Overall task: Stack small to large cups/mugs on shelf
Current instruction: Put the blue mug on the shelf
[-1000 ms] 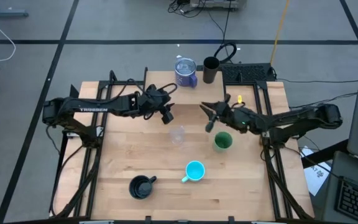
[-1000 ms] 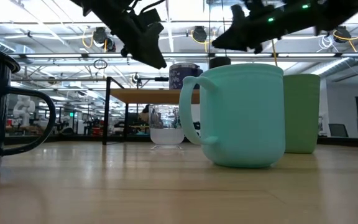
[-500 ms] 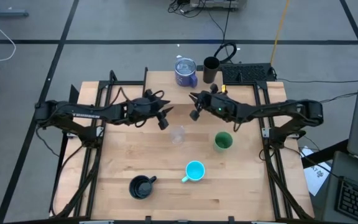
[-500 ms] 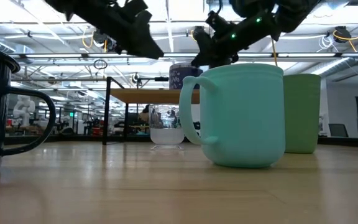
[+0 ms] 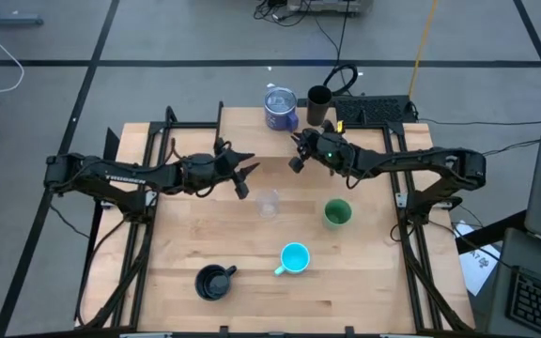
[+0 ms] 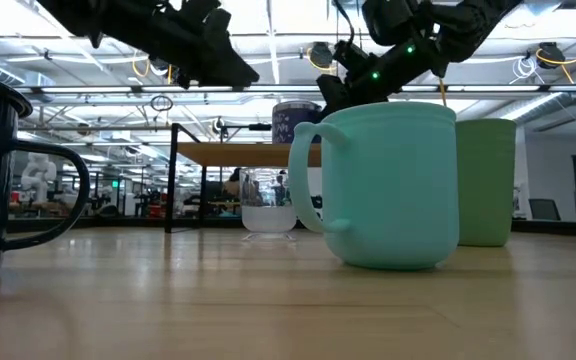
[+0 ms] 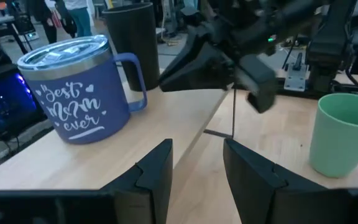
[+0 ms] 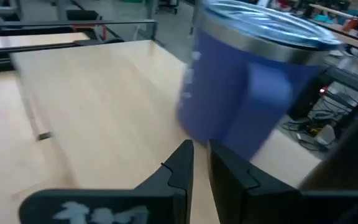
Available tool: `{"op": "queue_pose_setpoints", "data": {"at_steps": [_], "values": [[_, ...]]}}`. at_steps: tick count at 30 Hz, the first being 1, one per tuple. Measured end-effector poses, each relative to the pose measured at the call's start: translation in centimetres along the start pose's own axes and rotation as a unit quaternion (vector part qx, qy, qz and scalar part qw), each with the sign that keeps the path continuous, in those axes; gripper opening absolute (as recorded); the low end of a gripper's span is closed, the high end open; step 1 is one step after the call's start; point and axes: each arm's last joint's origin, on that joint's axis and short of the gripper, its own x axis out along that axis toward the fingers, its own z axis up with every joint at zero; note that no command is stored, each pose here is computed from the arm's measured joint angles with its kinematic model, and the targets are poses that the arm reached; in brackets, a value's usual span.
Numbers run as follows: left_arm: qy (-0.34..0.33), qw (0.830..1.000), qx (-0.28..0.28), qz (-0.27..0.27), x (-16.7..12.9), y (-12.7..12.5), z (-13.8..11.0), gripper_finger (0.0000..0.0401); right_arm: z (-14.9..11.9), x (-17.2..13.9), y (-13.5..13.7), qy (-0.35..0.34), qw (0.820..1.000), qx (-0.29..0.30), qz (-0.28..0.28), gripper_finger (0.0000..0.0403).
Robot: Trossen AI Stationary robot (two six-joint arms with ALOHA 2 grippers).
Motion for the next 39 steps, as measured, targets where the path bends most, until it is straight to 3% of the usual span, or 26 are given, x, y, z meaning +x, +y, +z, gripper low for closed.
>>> {"op": "queue_pose_setpoints", "data": {"at_steps": [9, 20, 39], "values": [[-0.012, 1.0, 0.004, -0.018, -0.3, -0.8, 0.2, 0.0145, 0.3, 0.5, -1.3, -0.017, 0.999, 0.018, -0.023, 0.0036], [-0.015, 1.0, 0.013, -0.022, -0.4, -1.0, 0.3, 0.0145, 0.1, 1.1, -0.6, -0.029, 0.999, 0.039, 0.009, 0.0036], [-0.015, 0.999, 0.015, -0.024, -0.4, -1.0, 0.3, 0.0145, 0.2, 1.6, -2.0, -0.037, 0.999, 0.032, -0.011, 0.0036]]}}
